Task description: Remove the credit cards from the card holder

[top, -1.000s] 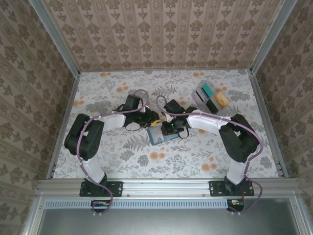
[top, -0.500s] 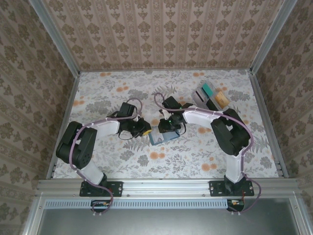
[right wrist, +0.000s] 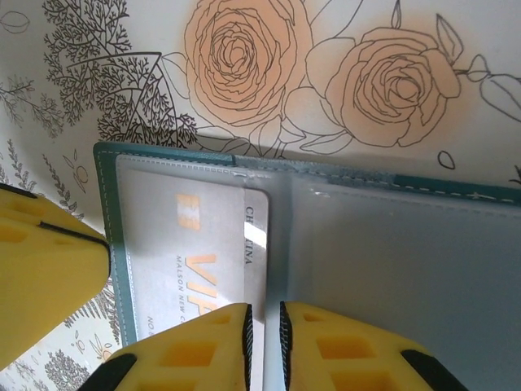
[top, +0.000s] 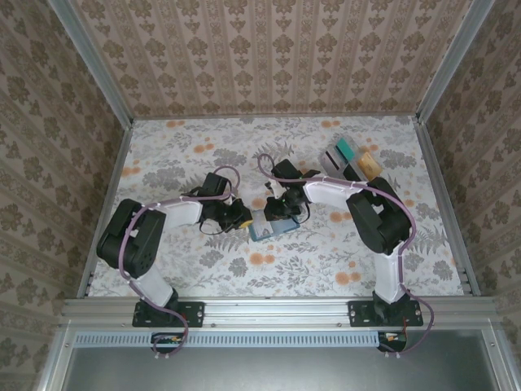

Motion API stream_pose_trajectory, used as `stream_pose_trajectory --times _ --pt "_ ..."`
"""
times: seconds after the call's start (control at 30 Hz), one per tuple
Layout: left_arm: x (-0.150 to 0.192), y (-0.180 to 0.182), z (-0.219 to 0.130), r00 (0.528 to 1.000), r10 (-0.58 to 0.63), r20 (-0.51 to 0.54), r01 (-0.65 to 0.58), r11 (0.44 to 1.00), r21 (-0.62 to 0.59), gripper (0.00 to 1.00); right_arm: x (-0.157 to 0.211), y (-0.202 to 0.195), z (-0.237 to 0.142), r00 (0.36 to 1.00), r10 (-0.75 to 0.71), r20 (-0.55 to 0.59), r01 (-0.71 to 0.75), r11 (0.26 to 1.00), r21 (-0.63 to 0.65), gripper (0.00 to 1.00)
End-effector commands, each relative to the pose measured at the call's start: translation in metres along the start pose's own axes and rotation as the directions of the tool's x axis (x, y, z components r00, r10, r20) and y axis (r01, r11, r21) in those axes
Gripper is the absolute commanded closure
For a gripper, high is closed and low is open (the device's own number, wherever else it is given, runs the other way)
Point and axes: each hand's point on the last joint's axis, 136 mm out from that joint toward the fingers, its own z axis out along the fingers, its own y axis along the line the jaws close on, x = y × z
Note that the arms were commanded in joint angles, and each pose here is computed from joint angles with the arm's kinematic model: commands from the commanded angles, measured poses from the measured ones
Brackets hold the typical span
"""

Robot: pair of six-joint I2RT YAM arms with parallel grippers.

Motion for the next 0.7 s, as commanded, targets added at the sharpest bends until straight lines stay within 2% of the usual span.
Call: stream_pose_trajectory --times 0.0,0.37,0.5,0.67 --pt "0.0013 0.0081 0.0051 1.0 0.01 -0.009 -0.01 0.999 -0.035 0.9 0.0034 -0.0027 0.0069 0.999 0.028 -0.041 -0.029 1.0 -0.007 0.79" --pt "0.0028 0.0113 0.0135 1.0 0.008 -0.03 -0.01 0.999 -0.051 0.93 0.0043 -0.0004 0.009 0.998 0.027 -0.062 -0.029 0.999 -0.032 0.79" --pt "0.0024 0.0117 0.0142 0.999 0.012 -0.034 -0.014 0.998 -0.06 0.94 0.0032 0.0007 0.0071 0.998 0.031 -0.061 -0.034 0.998 -0.056 0.83" --pt "0.0014 0.0143 0.0125 0.999 0.018 -0.031 -0.02 0.996 -0.083 0.94 -0.0019 0.0021 -0.0003 0.999 0.04 -0.033 -0.042 0.996 -0.079 0.93"
